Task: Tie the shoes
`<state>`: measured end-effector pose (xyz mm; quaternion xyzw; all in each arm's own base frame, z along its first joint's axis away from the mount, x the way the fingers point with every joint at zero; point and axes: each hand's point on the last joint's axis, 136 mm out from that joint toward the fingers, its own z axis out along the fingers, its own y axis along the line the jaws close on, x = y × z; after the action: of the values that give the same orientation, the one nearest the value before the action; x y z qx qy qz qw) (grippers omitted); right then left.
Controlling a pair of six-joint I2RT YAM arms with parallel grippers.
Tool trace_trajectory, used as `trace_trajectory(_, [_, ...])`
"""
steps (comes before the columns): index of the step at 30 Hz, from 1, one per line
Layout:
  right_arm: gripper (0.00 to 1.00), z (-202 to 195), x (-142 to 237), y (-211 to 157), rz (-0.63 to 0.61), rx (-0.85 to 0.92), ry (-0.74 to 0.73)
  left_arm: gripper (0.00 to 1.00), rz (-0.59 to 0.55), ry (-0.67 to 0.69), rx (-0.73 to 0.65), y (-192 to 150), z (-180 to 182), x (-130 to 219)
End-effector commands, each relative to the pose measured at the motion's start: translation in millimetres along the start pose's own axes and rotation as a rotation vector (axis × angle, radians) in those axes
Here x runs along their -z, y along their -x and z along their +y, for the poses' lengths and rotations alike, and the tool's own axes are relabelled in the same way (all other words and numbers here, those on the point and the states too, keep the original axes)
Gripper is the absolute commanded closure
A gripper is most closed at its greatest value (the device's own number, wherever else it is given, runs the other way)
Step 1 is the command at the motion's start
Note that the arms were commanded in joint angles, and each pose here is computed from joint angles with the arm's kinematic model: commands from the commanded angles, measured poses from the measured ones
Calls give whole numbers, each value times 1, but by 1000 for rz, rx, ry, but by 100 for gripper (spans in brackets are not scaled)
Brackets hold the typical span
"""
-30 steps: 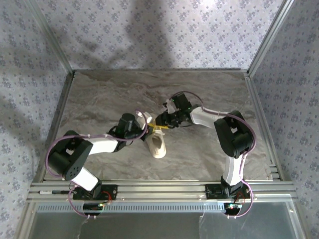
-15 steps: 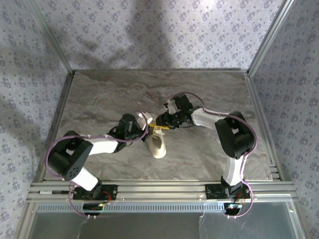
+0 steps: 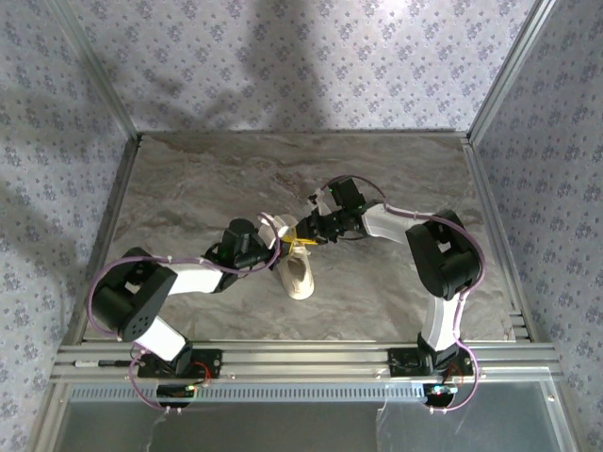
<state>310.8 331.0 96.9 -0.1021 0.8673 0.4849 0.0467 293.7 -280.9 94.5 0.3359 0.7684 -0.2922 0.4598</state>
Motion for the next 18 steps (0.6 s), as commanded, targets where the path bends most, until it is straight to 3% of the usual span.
trace_trajectory(1, [91,27,-5,-9,68,33,103,100,-82,-88,-80,22,-24,0])
trace_trajectory(3, [99,25,-2,-8,55,36,92,100,-77,-80,-81,20,-22,2])
trace_trajectory(9, [100,20,9,1,-13,71,33,99,-67,-46,-96,15,-19,9])
trace_trajectory(18, [100,12,21,7,-92,117,-56,79,-48,9,-126,9,-14,25])
